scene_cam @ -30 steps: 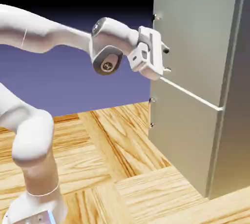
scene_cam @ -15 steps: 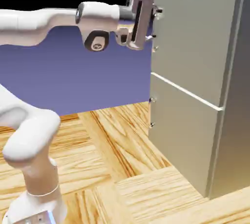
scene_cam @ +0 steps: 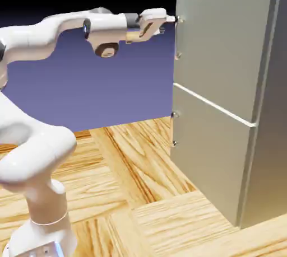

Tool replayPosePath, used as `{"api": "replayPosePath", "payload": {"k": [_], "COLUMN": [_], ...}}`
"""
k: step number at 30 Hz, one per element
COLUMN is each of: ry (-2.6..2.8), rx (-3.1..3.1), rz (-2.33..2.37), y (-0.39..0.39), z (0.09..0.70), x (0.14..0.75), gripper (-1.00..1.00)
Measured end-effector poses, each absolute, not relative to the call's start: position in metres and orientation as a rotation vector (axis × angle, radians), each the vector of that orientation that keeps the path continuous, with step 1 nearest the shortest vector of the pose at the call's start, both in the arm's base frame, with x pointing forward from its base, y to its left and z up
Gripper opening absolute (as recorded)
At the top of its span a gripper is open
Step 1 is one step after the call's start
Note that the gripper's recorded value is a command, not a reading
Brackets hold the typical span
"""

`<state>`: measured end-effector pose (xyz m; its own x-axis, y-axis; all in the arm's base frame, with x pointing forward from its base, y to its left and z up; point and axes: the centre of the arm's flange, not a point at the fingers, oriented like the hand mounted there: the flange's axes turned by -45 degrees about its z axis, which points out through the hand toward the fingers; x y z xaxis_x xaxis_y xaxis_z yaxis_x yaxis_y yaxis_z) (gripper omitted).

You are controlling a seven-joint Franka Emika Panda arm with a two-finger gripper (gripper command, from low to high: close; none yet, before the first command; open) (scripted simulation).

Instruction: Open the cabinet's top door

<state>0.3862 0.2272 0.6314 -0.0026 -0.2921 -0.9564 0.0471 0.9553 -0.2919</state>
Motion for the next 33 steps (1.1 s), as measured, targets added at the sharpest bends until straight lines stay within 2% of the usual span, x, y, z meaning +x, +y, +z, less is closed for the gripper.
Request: {"api": "replayPosePath", "payload": {"k": [5,9,10,13,33], "ry": [1.570,1.570,1.571,1.571,1.552], "rx": [0.032,0.032,0.032,0.019,-0.287], "rz": [-0.032,-0.032,-0.032,-0.021,0.286], "y": [0.259,0.258,0.257,0.254,0.171], "z": [0.594,0.594,0.594,0.594,0.594], "x": [0.404,0.442,0.451,0.444,0.294], "gripper": [0.00,0.00,-1.00,-1.00,-1.00]}}
